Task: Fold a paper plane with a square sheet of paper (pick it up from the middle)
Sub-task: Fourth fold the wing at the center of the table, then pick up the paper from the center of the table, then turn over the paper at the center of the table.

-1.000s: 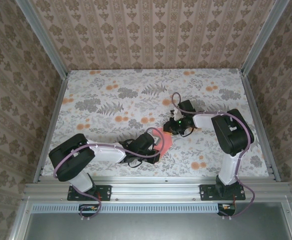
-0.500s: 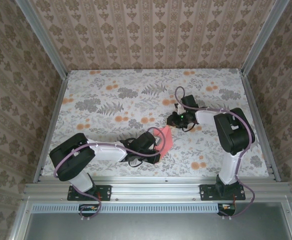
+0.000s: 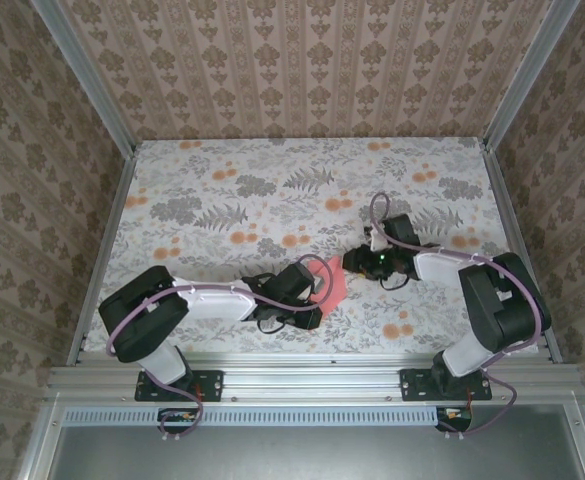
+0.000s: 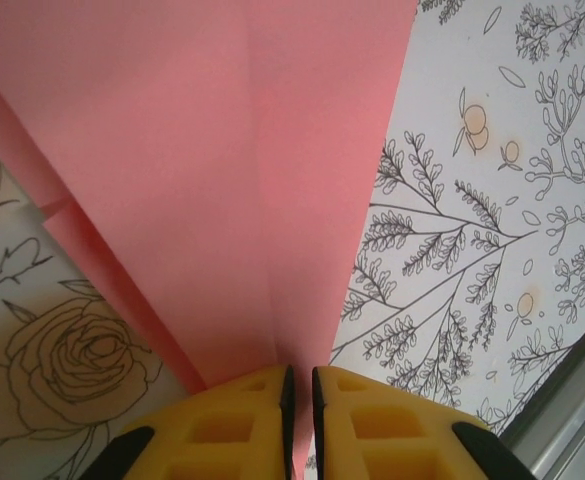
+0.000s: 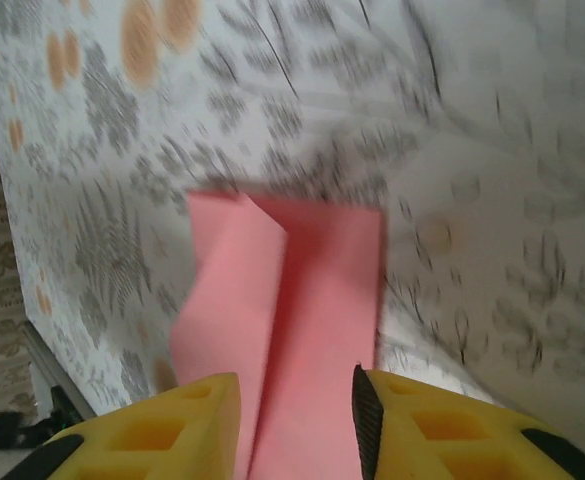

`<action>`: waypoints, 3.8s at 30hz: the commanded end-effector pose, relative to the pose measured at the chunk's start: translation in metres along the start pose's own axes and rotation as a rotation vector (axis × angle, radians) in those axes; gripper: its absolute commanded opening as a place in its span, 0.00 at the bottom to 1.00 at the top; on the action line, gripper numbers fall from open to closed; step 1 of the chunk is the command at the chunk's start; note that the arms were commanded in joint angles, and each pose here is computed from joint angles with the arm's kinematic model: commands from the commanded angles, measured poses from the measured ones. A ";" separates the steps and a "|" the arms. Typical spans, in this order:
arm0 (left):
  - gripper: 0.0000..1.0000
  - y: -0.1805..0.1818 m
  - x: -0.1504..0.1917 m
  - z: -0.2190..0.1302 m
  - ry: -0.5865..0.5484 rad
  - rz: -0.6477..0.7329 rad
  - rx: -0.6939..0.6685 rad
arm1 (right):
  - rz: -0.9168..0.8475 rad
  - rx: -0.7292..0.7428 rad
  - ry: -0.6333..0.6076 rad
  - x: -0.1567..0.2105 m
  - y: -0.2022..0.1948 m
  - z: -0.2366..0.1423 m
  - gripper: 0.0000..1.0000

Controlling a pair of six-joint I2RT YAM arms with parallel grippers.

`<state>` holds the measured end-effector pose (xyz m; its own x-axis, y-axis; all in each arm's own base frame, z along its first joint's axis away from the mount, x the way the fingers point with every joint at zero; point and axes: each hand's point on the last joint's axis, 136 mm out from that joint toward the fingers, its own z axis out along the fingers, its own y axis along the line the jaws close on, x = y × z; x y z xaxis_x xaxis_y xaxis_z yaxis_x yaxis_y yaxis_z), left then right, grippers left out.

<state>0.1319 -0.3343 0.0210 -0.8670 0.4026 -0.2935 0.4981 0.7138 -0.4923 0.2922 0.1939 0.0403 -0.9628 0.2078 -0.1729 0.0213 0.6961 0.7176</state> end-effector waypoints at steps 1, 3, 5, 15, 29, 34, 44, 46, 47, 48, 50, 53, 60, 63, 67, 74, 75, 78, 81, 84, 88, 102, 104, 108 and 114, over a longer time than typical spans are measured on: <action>0.19 -0.009 0.001 -0.011 0.022 0.015 0.012 | -0.002 -0.100 0.000 0.004 0.024 0.003 0.39; 0.21 -0.015 -0.005 -0.016 0.009 0.025 0.025 | -0.008 -0.100 0.015 0.006 0.027 0.008 0.39; 0.21 -0.017 -0.008 -0.019 0.004 0.032 0.021 | -0.006 -0.111 0.013 0.005 0.029 0.011 0.42; 0.24 -0.003 -0.024 -0.029 -0.017 0.036 -0.016 | -0.022 -0.062 0.062 0.013 0.029 0.029 0.43; 0.22 0.029 -0.024 -0.022 0.010 0.003 -0.053 | -0.042 -0.107 0.104 0.023 0.048 0.043 0.44; 0.22 0.036 -0.023 -0.019 0.013 -0.012 -0.049 | -0.051 -0.123 0.127 0.032 0.052 0.048 0.42; 0.24 0.045 -0.024 -0.024 0.013 -0.032 -0.060 | -0.075 -0.139 0.171 0.049 0.060 0.062 0.34; 0.27 0.044 -0.025 -0.029 0.003 -0.042 -0.063 | -0.076 -0.136 0.170 0.049 0.059 0.063 0.30; 0.29 0.044 -0.025 -0.033 -0.002 -0.047 -0.070 | -0.077 -0.139 0.170 0.049 0.060 0.063 0.28; 0.32 0.046 -0.025 -0.038 -0.004 -0.052 -0.083 | -0.080 -0.145 0.167 0.048 0.062 0.062 0.25; 0.35 0.046 -0.025 -0.047 -0.015 -0.058 -0.099 | -0.088 -0.162 0.158 0.046 0.069 0.058 0.18; 0.41 0.045 -0.027 -0.064 -0.054 -0.088 -0.106 | -0.108 -0.186 0.133 0.039 0.082 0.049 0.11; 0.57 0.029 -0.046 -0.112 -0.246 -0.210 0.002 | -0.094 -0.327 0.050 0.015 0.122 0.019 0.05; 0.65 0.019 -0.054 -0.134 -0.321 -0.243 0.084 | -0.079 -0.411 0.007 0.000 0.143 0.000 0.05; 0.70 0.002 -0.062 -0.153 -0.387 -0.304 0.230 | -0.081 -0.490 -0.035 -0.015 0.167 -0.022 0.04; 0.72 -0.022 -0.071 -0.169 -0.417 -0.402 0.399 | -0.094 -0.544 -0.102 -0.031 0.189 -0.048 0.03; 0.72 -0.025 -0.072 -0.172 -0.420 -0.409 0.412 | -0.096 -0.552 -0.107 -0.032 0.192 -0.050 0.03; 0.72 -0.034 -0.076 -0.177 -0.437 -0.421 0.466 | -0.099 -0.568 -0.119 -0.034 0.197 -0.056 0.03; 0.72 -0.040 -0.081 -0.176 -0.432 -0.428 0.500 | -0.092 -0.601 -0.127 -0.036 0.203 -0.061 0.03; 0.70 -0.044 -0.085 -0.175 -0.436 -0.429 0.517 | -0.085 -0.628 -0.132 -0.036 0.208 -0.066 0.03; 0.70 -0.043 -0.087 -0.173 -0.431 -0.421 0.498 | -0.090 -0.644 -0.141 -0.036 0.214 -0.073 0.03; 0.67 -0.060 -0.103 -0.183 -0.455 -0.395 0.574 | -0.094 -0.681 -0.154 -0.037 0.221 -0.084 0.03; 0.63 -0.062 -0.106 -0.186 -0.460 -0.381 0.567 | -0.096 -0.681 -0.153 -0.036 0.221 -0.084 0.03; 0.52 -0.060 -0.107 -0.186 -0.462 -0.376 0.554 | -0.091 -0.678 -0.149 -0.035 0.218 -0.083 0.03; 0.34 -0.058 -0.108 -0.189 -0.463 -0.363 0.539 | -0.088 -0.675 -0.150 -0.035 0.215 -0.082 0.03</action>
<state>0.1938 -0.3090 0.2197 -0.9502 -0.1840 -0.2514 0.1755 0.3509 -0.9198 0.3145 0.2818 0.2394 -0.9135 0.3064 -0.2677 -0.2201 0.1813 0.9585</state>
